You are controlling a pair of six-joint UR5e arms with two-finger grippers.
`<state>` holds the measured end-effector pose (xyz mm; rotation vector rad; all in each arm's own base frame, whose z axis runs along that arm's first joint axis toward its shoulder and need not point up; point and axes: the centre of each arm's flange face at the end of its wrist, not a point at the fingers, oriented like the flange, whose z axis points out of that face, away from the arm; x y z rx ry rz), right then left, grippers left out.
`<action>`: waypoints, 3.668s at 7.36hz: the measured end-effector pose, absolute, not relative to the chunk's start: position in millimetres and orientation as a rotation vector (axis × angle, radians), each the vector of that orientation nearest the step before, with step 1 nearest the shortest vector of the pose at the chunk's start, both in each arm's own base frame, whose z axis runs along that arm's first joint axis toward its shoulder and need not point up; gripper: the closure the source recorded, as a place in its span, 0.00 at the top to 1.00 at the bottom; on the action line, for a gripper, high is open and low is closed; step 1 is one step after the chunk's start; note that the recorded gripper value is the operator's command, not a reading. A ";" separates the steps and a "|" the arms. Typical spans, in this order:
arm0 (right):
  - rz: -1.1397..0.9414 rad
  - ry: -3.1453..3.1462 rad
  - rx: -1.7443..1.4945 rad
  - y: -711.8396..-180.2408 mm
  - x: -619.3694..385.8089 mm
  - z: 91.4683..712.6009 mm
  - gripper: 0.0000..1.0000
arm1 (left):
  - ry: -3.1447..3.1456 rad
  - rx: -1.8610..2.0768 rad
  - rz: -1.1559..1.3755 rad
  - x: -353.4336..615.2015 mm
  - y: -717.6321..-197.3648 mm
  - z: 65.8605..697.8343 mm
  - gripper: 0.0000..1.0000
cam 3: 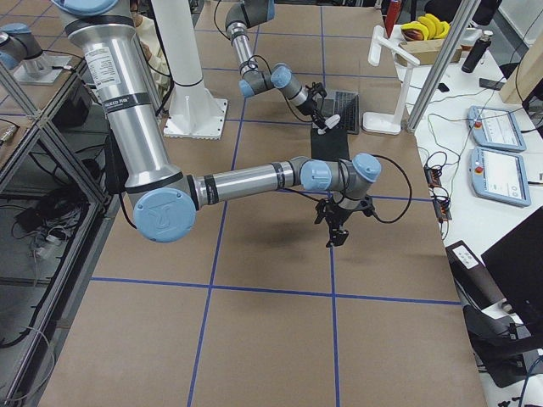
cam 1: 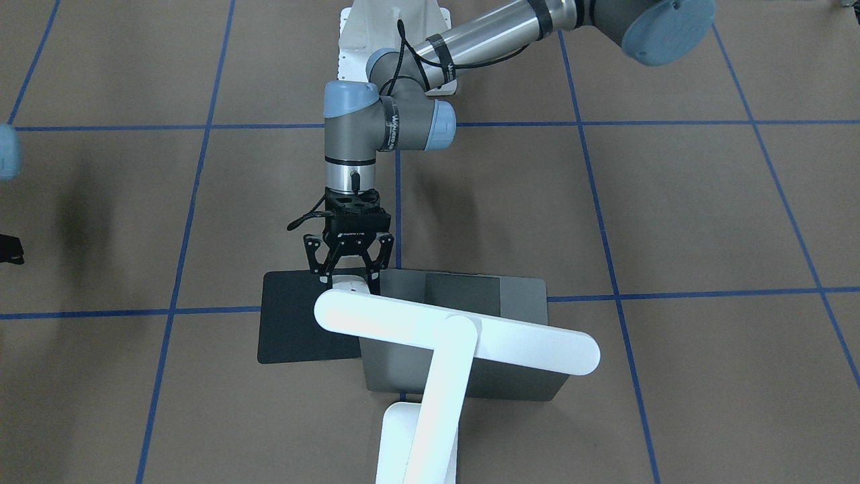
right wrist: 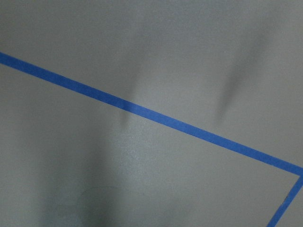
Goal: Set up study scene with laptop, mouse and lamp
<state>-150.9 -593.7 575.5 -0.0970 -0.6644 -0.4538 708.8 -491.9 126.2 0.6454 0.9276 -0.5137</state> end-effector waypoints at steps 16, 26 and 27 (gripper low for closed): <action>-0.055 -0.684 -0.026 -635.0 -105.0 503.4 1.00 | 0.764 0.290 -0.081 349.8 -531.3 260.2 0.99; -0.123 -0.695 -0.021 -576.9 29.6 613.3 1.00 | 0.738 0.083 0.116 -41.4 -656.4 618.8 0.99; -0.115 -0.694 -0.026 -573.6 32.9 617.6 1.00 | 0.743 0.087 0.119 -66.9 -649.1 636.7 0.99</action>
